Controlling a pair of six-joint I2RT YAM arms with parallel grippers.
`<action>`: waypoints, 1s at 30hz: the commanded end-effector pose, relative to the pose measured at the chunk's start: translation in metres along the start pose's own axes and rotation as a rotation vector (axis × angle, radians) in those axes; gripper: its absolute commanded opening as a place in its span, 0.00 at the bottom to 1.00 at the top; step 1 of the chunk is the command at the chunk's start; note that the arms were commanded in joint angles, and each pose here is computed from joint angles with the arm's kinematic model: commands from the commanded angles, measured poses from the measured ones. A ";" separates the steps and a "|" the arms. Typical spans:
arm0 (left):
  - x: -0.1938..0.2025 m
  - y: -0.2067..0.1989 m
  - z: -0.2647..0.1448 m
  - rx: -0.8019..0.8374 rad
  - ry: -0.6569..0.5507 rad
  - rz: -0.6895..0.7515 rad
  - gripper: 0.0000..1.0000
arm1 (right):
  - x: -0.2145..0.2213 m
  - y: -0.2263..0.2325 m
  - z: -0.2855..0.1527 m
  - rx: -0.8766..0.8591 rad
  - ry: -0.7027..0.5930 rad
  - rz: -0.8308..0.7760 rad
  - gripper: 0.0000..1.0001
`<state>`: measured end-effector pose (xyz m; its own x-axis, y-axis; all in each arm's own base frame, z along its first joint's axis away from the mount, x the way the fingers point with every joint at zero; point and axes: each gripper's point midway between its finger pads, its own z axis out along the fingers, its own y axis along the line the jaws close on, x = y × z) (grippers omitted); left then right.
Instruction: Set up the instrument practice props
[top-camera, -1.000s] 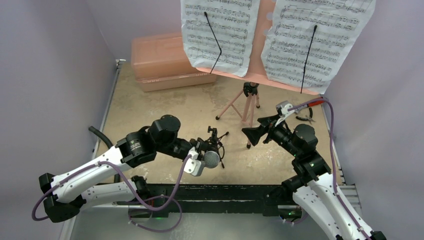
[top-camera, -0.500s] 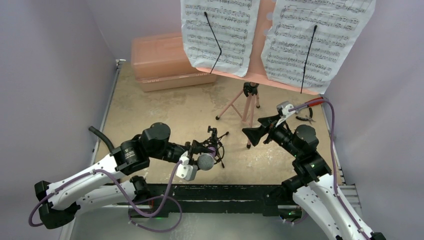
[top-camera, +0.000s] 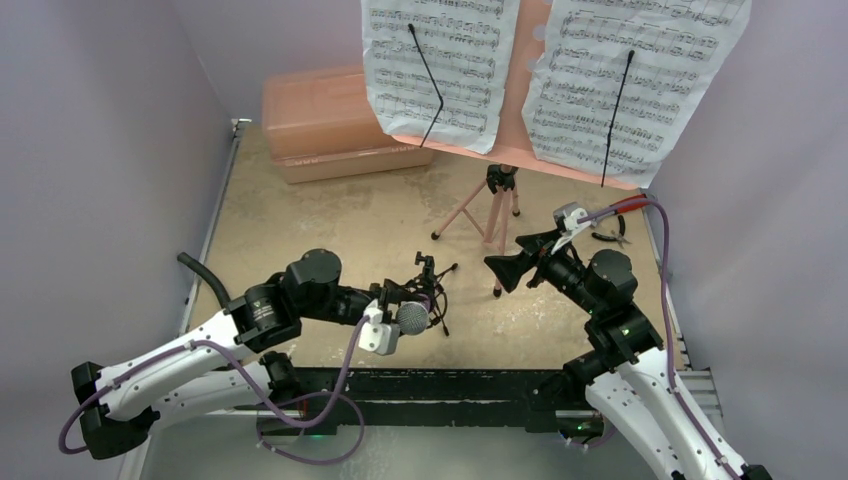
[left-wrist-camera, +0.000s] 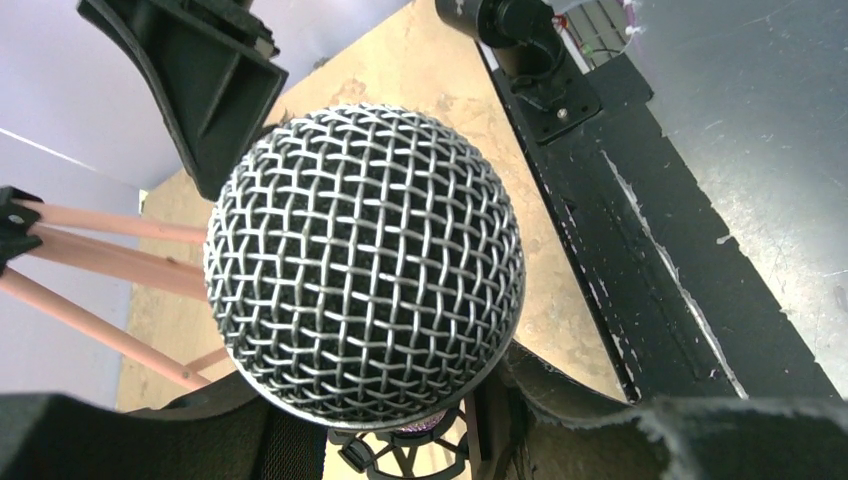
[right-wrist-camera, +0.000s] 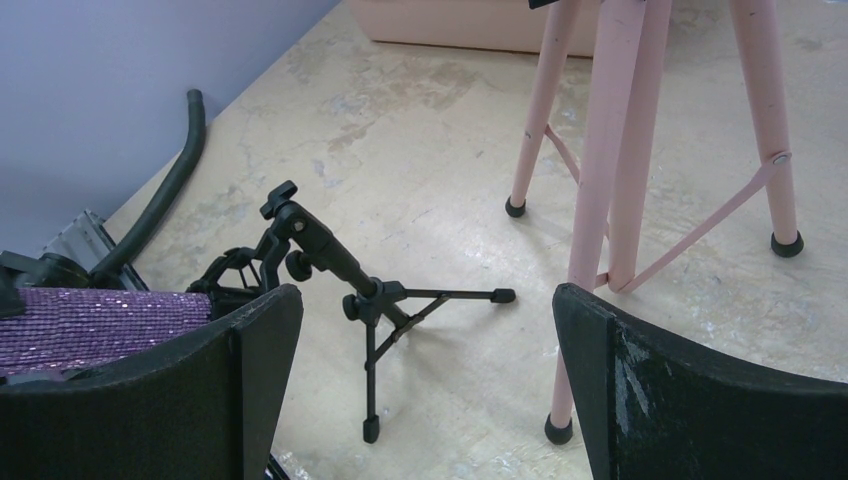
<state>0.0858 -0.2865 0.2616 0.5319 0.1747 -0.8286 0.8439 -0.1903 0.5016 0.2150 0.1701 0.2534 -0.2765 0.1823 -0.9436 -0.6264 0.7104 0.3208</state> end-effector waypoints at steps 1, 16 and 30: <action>0.010 0.007 0.001 -0.027 0.056 -0.035 0.00 | -0.017 0.008 -0.003 -0.025 -0.048 -0.009 0.98; 0.012 0.009 0.000 -0.033 0.078 -0.047 0.03 | -0.016 0.008 -0.001 -0.023 -0.040 -0.005 0.98; -0.014 0.016 -0.009 -0.049 0.029 -0.048 0.59 | -0.016 0.007 0.002 -0.027 -0.041 -0.011 0.98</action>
<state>0.0965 -0.2830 0.2515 0.4804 0.2721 -0.8338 0.8770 -0.1592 0.4533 0.2162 0.1709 0.2512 -0.2853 0.1794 -0.9415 -0.6239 0.7109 0.3246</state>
